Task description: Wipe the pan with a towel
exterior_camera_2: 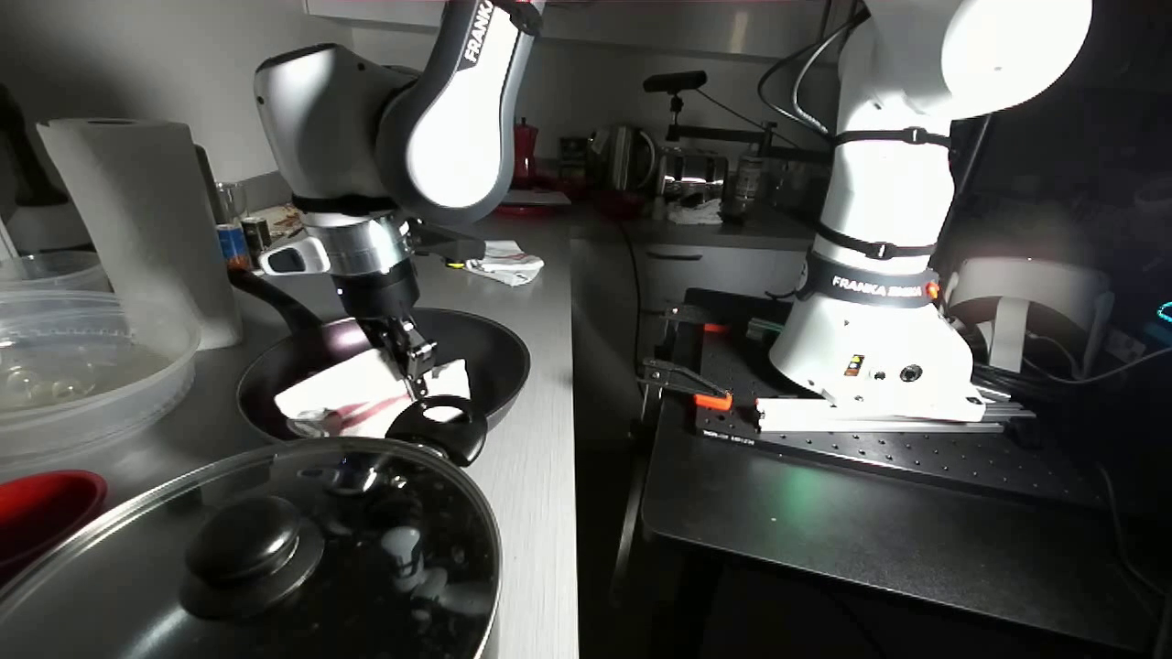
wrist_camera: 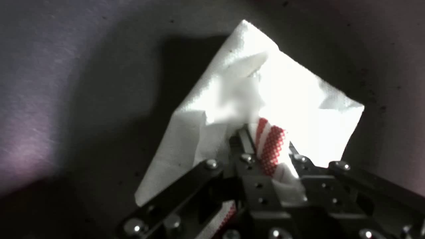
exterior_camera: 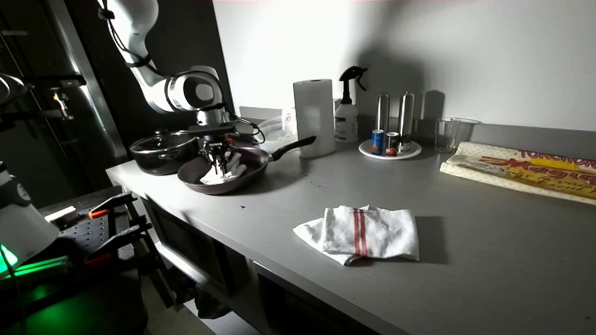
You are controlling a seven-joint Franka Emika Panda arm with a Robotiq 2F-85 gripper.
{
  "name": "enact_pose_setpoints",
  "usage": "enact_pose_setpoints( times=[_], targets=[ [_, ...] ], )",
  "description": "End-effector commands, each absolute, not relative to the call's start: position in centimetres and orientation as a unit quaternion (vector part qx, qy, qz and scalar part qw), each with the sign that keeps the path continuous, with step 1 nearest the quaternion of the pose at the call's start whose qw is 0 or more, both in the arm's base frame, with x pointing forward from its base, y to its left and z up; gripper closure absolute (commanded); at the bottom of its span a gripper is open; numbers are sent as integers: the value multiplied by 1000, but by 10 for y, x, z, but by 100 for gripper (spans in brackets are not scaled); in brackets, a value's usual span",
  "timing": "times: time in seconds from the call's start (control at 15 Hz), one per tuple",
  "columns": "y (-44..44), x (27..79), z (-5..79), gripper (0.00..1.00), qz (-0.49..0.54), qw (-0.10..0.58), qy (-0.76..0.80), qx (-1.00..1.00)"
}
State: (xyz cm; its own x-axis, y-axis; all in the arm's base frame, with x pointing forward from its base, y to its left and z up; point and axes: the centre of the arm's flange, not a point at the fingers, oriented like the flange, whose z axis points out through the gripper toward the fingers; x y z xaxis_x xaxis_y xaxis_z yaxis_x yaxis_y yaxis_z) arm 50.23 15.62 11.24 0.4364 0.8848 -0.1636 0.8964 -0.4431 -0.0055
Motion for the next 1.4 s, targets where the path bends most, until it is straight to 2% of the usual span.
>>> enact_pose_setpoints(
  times=[0.0,0.47,1.0,1.33],
  targets=[
    [116,534,106,96,-48,22,480,876],
    [84,551,107,96,-21,38,430,902],
    [163,551,92,96,-20,35,516,856],
    [214,525,83,96,-27,11,584,811]
  ],
)
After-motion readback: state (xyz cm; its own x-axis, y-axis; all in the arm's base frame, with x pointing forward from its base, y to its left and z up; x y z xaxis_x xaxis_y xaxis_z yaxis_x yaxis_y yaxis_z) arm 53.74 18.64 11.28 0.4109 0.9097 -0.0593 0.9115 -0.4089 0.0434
